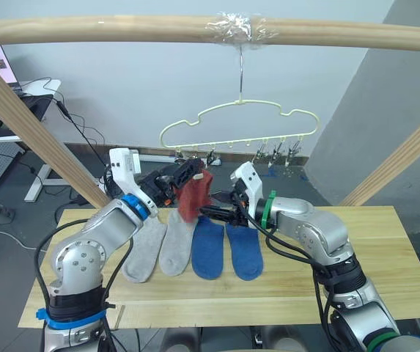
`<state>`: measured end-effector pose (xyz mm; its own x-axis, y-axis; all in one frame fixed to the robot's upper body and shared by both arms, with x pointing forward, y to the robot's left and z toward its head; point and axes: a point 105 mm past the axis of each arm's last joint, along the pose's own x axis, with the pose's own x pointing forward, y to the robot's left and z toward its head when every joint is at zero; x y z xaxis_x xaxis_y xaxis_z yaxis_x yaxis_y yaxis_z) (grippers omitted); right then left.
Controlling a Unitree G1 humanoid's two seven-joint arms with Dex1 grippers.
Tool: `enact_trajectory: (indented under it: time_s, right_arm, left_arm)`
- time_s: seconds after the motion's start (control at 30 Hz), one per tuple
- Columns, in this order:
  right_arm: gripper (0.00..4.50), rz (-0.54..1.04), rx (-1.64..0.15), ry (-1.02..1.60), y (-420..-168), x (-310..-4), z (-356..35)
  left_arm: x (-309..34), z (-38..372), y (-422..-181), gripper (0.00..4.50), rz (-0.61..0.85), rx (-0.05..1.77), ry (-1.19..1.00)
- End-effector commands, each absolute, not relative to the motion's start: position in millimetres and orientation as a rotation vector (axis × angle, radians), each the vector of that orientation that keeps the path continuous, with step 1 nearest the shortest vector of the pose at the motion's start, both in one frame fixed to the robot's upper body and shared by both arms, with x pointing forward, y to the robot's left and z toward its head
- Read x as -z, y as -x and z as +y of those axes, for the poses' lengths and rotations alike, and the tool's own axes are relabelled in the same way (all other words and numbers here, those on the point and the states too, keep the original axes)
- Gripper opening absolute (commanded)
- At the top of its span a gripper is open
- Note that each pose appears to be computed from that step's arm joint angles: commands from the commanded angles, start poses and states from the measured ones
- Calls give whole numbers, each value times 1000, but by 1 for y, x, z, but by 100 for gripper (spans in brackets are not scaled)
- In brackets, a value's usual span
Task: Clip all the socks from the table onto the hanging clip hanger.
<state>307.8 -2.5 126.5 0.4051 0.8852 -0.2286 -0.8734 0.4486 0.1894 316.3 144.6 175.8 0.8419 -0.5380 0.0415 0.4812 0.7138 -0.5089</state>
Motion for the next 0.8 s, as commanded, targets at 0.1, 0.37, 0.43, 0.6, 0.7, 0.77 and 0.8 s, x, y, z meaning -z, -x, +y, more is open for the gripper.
enact_trajectory:
  time_s: [0.1, 0.37, 0.43, 0.6, 0.7, 0.77, 0.8]
  right_arm:
    - [446, 284, -1087, -30, -304, -129, -23]
    - [446, 295, -994, 89, -296, -116, -71]
    - [446, 286, -965, 126, -295, -116, -81]
    - [446, 263, -947, 186, -286, -125, -97]
    - [446, 249, -952, 194, -281, -133, -101]
    - [446, 238, -945, 187, -280, -138, -101]
    - [446, 234, -940, 183, -281, -139, -101]
  left_arm:
    - [-158, 161, -314, 450, 203, 433, 233]
    - [-147, 156, -297, 450, 166, 485, 135]
    - [-152, 149, -293, 450, 127, 547, 141]
    - [-163, 111, -277, 450, 30, 721, 42]
    - [-171, 96, -276, 450, -62, 737, 18]
    - [-174, 87, -279, 450, -114, 731, -5]
    - [-174, 84, -280, 450, -130, 731, -13]
